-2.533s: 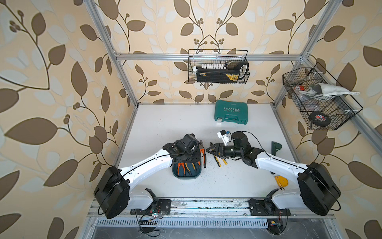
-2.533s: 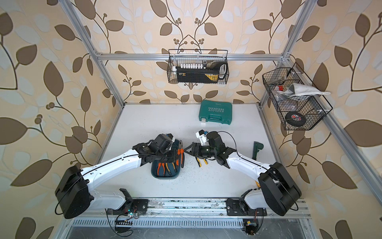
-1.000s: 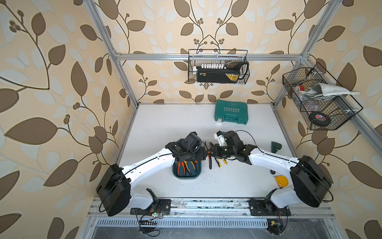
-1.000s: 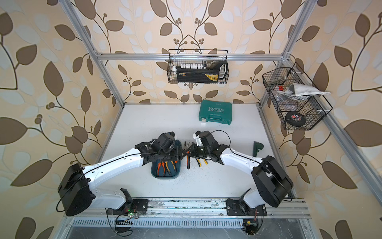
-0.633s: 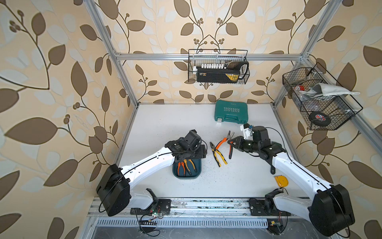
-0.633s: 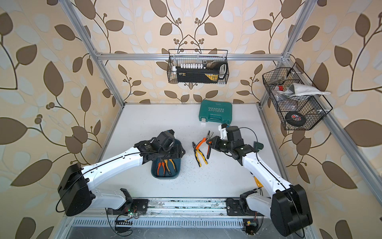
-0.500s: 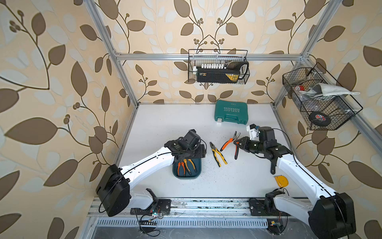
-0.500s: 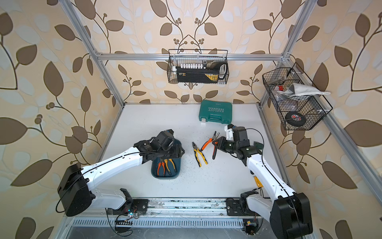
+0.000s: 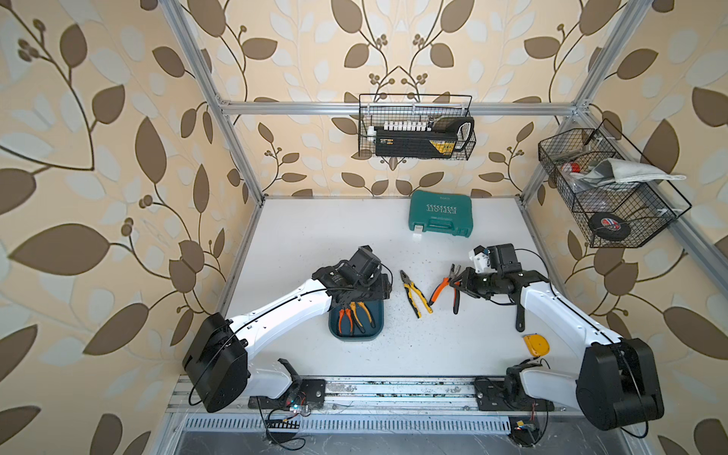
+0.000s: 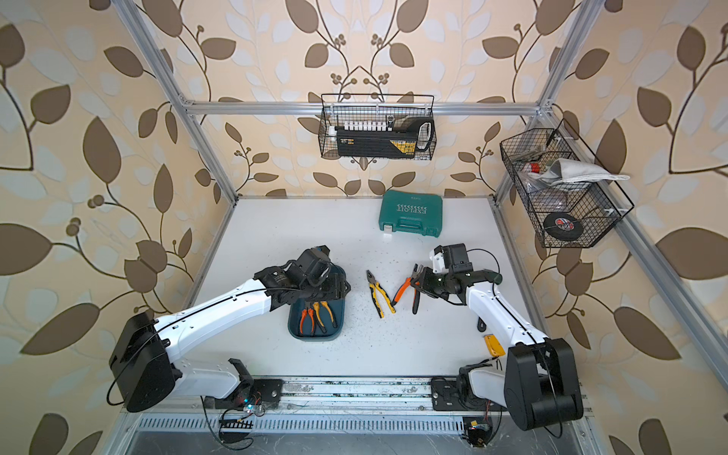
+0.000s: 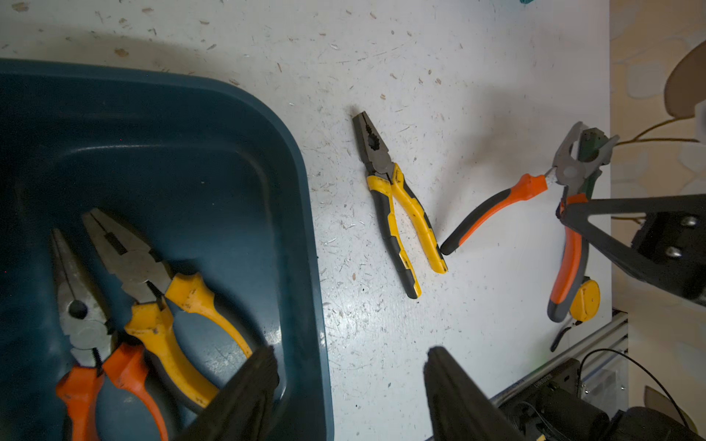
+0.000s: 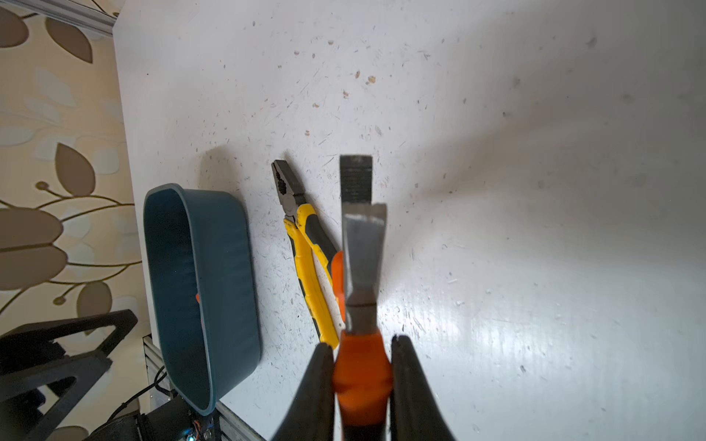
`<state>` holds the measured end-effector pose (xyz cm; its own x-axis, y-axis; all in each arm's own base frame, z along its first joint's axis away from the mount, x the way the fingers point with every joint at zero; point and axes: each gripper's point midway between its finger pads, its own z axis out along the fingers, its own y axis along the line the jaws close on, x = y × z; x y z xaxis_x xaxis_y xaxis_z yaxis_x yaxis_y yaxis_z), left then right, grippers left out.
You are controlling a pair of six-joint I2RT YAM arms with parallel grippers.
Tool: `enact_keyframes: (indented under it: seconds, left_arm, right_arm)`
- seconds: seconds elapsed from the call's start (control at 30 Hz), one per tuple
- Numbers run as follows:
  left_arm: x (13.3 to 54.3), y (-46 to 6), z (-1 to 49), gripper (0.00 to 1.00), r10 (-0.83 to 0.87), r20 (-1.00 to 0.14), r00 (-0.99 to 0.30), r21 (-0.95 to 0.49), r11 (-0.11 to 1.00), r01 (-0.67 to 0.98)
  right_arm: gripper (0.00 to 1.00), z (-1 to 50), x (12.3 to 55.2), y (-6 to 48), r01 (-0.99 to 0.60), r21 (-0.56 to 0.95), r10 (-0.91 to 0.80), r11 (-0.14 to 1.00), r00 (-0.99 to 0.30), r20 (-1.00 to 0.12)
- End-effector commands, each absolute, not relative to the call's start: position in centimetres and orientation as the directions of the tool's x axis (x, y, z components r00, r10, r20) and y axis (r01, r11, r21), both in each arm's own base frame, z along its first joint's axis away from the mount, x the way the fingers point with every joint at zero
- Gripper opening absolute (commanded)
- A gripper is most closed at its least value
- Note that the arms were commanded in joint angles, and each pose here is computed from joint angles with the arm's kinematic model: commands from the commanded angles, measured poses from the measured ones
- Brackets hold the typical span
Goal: Take the pliers out of the storage box
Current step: Place the pliers at the center of the board.
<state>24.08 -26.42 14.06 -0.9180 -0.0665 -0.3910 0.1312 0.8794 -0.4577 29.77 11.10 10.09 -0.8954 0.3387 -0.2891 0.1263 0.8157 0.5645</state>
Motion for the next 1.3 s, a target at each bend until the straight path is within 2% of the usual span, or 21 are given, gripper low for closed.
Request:
enact_keyframes:
  seconds: [0.0, 0.47, 0.77, 1.2, 1.27]
  left_arm:
    - [24.3, -26.1, 14.1, 0.65, -0.079, -0.398, -0.914, -0.463, 0.878, 0.126]
    - [24.2, -25.8, 12.7, 0.64, -0.090, -0.381, -0.920, -0.458, 0.883, 0.103]
    - [23.9, -25.8, 12.2, 0.63, -0.084, -0.365, -0.927, -0.453, 0.886, 0.098]
    - [23.5, -24.8, 12.5, 0.64, -0.099, -0.377, -0.921, -0.443, 0.893, 0.085]
    - [23.5, -24.8, 12.5, 0.63, -0.099, -0.376, -0.921, -0.443, 0.892, 0.085]
  right_arm:
    - [0.00, 10.7, 31.5, 11.2, 0.107, 0.567, 0.343, 0.817, -0.880, -0.329]
    - [0.00, 7.0, 34.8, 12.4, 0.146, 0.616, 0.400, 0.774, -0.867, -0.297]
    - [0.00, 3.9, 36.2, 12.7, 0.166, 0.531, 0.381, 0.831, -0.865, -0.326]
    - [0.00, -0.3, 36.5, 12.9, 0.195, 0.491, 0.357, 0.849, -0.897, -0.262]
    - [0.06, -0.8, 36.4, 12.7, 0.201, 0.465, 0.347, 0.862, -0.903, -0.254]
